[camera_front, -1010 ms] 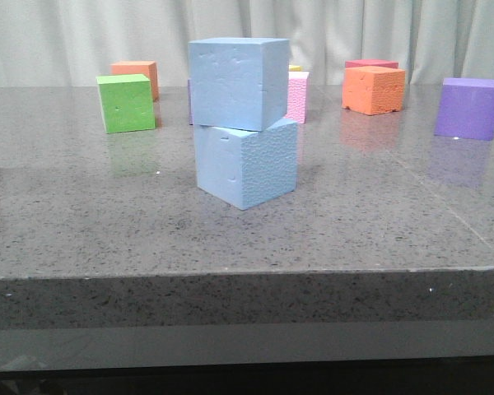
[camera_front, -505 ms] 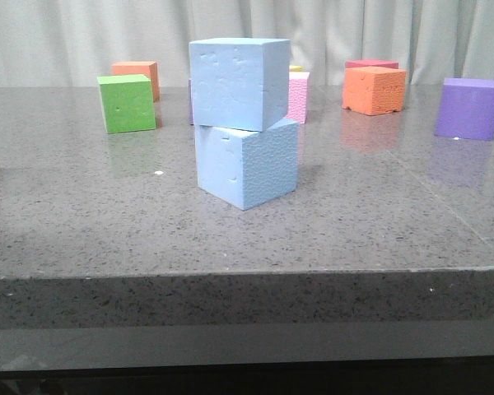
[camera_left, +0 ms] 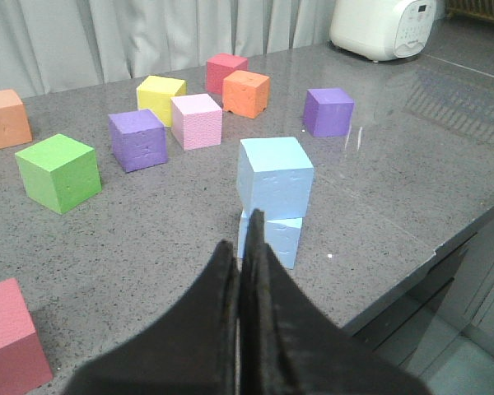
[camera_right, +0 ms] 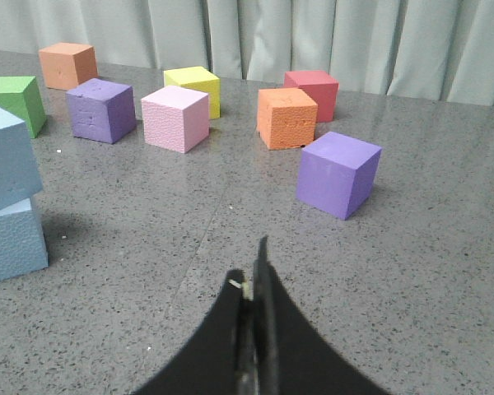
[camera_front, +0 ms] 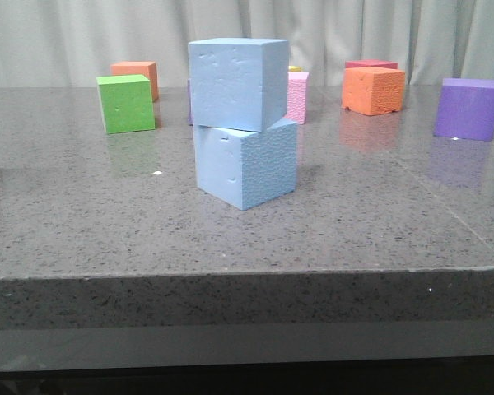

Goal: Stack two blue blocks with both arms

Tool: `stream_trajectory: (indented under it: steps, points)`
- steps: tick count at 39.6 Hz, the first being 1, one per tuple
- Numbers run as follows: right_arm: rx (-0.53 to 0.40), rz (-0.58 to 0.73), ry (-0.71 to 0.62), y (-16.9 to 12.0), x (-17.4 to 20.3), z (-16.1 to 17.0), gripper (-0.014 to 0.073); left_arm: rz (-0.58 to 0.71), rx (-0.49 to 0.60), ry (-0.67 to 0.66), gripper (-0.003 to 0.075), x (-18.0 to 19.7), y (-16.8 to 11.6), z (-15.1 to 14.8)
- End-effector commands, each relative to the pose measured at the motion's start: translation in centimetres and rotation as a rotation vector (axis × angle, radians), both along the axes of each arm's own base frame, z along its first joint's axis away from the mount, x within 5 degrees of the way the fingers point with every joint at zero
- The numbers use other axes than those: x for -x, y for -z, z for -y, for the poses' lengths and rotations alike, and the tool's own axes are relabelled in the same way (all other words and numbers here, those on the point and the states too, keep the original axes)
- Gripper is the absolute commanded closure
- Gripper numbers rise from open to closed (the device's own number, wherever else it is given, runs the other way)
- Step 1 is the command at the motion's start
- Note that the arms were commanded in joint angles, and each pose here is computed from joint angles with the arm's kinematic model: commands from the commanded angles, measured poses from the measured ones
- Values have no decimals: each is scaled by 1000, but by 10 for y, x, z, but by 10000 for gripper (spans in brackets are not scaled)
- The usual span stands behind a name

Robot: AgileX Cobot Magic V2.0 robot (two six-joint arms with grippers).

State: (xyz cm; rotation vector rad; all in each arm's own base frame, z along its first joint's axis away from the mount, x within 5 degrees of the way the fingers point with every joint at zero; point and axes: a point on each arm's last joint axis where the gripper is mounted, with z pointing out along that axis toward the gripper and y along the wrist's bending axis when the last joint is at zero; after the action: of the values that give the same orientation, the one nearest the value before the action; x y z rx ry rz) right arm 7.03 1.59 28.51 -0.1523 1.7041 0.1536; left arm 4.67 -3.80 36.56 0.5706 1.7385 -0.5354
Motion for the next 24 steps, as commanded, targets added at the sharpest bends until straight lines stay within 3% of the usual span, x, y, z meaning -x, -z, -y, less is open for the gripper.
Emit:
stream_trajectory:
  steps: [1,24]
  points:
    - [-12,84,26,-14,-1,2,663,65,77,9,741,0,-13,1]
    - [-12,84,26,-14,-1,2,663,69,80,9,741,0,-13,1]
